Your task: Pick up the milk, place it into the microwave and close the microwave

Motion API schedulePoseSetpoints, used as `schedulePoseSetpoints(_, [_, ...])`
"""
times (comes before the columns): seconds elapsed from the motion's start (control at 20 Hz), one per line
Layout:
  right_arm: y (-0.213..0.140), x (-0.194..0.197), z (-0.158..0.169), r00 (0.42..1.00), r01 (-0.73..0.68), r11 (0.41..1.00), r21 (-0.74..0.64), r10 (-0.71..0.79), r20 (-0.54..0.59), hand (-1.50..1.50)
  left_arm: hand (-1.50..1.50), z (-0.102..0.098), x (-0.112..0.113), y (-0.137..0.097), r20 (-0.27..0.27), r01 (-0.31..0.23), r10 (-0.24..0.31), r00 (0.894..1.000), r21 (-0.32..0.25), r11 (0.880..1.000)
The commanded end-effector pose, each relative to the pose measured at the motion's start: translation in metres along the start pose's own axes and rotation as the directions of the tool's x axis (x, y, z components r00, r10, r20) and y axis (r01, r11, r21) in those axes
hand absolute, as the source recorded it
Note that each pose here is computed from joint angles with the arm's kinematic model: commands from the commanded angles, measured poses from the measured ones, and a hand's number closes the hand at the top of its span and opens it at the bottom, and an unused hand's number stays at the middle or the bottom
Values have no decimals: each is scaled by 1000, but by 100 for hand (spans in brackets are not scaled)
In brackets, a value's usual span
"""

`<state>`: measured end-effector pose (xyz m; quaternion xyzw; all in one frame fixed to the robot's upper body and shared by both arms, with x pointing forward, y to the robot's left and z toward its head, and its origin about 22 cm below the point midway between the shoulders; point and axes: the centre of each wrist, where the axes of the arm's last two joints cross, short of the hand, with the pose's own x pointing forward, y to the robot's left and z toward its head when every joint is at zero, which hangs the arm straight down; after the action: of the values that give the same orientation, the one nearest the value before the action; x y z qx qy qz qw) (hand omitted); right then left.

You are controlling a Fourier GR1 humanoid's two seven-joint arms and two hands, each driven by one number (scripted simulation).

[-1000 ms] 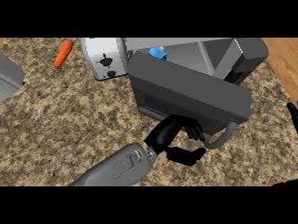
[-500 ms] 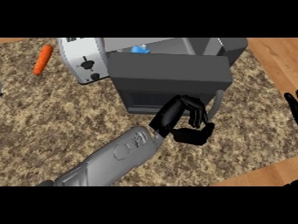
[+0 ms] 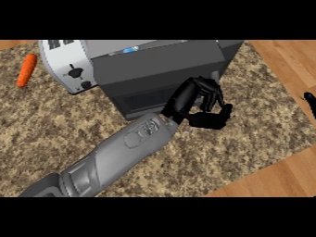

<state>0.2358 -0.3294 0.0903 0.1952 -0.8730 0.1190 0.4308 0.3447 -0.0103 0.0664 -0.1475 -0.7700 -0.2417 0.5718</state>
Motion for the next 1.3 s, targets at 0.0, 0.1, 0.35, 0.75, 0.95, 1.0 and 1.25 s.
schedulePoseSetpoints(0.0, [-1, 5, -10, 1000, 10, 999, 40, -10, 1, -150, 150, -15, 11, 7, 21, 11, -11, 1000, 35, 999])
schedulePoseSetpoints(0.1, [-1, 8, -14, 1000, 9, 999, 53, -10, 9, -150, 150, -21, 16, 10, 25, 15, -16, 1000, 49, 999])
schedulePoseSetpoints(0.35, [-5, 17, -21, 1000, 7, 997, 75, -8, 19, -150, 150, -32, 22, 17, 29, 18, -21, 999, 92, 996])
schedulePoseSetpoints(0.75, [-16, 30, -30, 1000, -21, 996, 88, 19, 18, -150, 150, -32, 21, 17, 28, 16, -20, 999, 145, 989])
schedulePoseSetpoints(0.95, [-22, 35, -34, 999, -38, 996, 83, 37, 12, -150, 150, -32, 24, 14, 38, 19, -25, 999, 149, 989])
schedulePoseSetpoints(1.0, [-25, 37, -35, 999, -43, 996, 81, 42, 10, -150, 150, -31, 22, 14, 42, 19, -26, 999, 153, 988])
schedulePoseSetpoints(1.25, [-31, 46, -42, 997, -73, 992, 104, 73, 3, -150, 150, -32, 24, 13, 46, 14, -22, 999, 179, 984])
